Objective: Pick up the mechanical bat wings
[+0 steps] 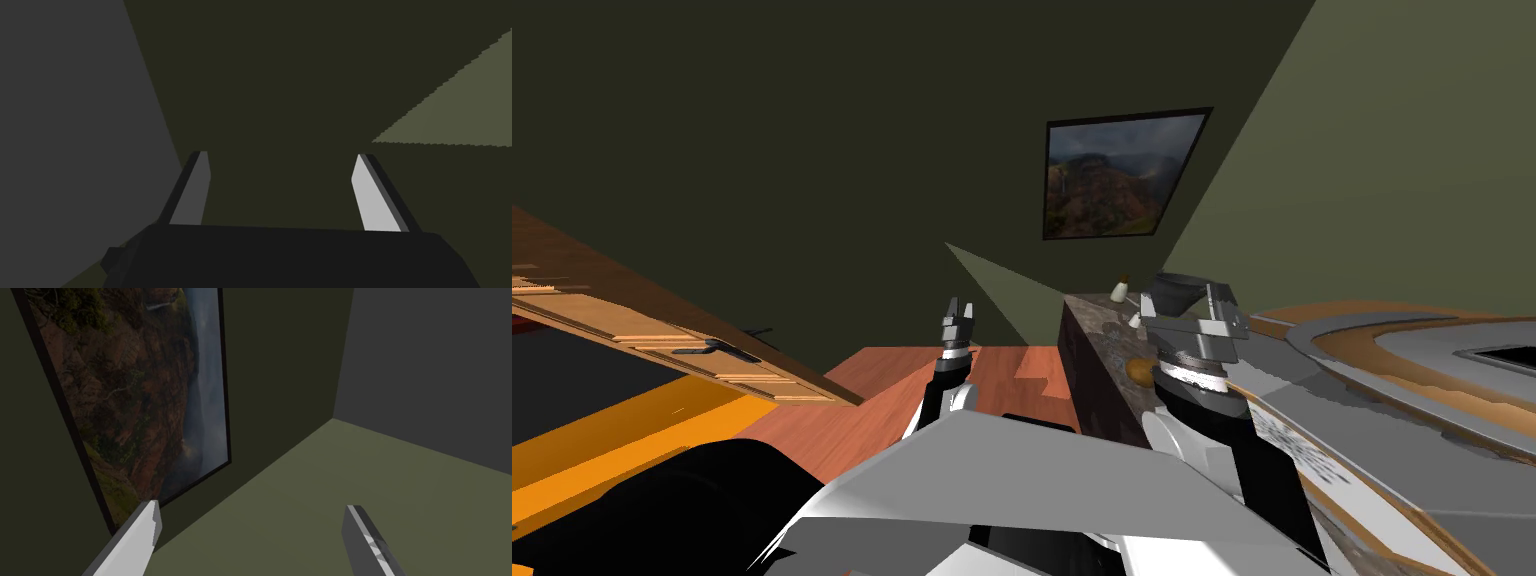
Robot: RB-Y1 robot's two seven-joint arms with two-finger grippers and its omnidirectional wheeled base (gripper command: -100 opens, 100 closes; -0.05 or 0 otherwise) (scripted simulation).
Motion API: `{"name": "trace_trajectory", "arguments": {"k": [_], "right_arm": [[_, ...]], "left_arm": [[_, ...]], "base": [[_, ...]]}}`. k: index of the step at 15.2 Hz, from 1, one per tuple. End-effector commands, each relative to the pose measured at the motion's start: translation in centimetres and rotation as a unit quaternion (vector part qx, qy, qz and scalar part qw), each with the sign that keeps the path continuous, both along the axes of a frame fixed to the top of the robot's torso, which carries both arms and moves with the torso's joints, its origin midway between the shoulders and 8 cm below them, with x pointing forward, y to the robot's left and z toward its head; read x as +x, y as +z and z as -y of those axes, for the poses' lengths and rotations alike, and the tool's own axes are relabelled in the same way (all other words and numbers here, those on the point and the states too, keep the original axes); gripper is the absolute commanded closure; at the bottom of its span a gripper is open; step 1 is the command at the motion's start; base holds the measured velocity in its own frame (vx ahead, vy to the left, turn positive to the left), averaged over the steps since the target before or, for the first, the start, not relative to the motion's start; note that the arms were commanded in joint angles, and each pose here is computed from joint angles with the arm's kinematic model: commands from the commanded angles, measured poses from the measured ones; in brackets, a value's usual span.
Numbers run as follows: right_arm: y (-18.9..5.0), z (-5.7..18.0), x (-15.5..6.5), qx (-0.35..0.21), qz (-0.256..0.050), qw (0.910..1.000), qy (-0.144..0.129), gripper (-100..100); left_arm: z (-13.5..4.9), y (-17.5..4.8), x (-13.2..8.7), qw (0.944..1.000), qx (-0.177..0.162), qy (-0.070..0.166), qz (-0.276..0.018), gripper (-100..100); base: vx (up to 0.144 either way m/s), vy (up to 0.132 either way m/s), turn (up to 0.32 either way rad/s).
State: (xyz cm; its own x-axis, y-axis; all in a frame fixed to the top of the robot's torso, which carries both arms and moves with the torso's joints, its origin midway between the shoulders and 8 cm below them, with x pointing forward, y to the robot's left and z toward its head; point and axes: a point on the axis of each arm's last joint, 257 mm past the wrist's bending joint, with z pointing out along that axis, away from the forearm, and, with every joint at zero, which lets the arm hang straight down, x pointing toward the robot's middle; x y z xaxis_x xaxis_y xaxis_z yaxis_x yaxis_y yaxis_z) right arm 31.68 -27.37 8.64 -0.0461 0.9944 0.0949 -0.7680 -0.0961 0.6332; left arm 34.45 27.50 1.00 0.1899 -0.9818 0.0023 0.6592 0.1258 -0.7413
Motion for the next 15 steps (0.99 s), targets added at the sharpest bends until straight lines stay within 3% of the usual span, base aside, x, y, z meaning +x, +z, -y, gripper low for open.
{"name": "trace_trajectory", "arguments": {"k": [1, 8, 10, 15], "right_arm": [[-0.5, 0.5, 0.4, 0.003, -0.019, 0.9998, 0.009, -100], [-3.3, 3.6, 2.0, 0.037, -0.102, 0.9936, 0.031, -100], [-3.8, 3.6, 2.4, 0.038, -0.113, 0.9924, 0.031, -100], [-6.4, 5.9, 3.2, 0.070, -0.172, 0.9820, 0.035, -100]], "left_arm": [[0.0, 0.0, 0.0, 1.0000, 0.000, 0.000, 0.000, 0], [0.0, 0.0, 0.0, 1.0000, 0.000, 0.000, 0.000, 0], [0.0, 0.0, 0.0, 1.0000, 0.000, 0.000, 0.000, 0], [0.0, 0.0, 0.0, 1.0000, 0.000, 0.000, 0.000, 0]], "base": [[0.083, 0.008, 0.087], [0.083, 0.025, 0.071], [0.076, 0.018, 0.045], [0.068, 0.022, 0.046]]}}
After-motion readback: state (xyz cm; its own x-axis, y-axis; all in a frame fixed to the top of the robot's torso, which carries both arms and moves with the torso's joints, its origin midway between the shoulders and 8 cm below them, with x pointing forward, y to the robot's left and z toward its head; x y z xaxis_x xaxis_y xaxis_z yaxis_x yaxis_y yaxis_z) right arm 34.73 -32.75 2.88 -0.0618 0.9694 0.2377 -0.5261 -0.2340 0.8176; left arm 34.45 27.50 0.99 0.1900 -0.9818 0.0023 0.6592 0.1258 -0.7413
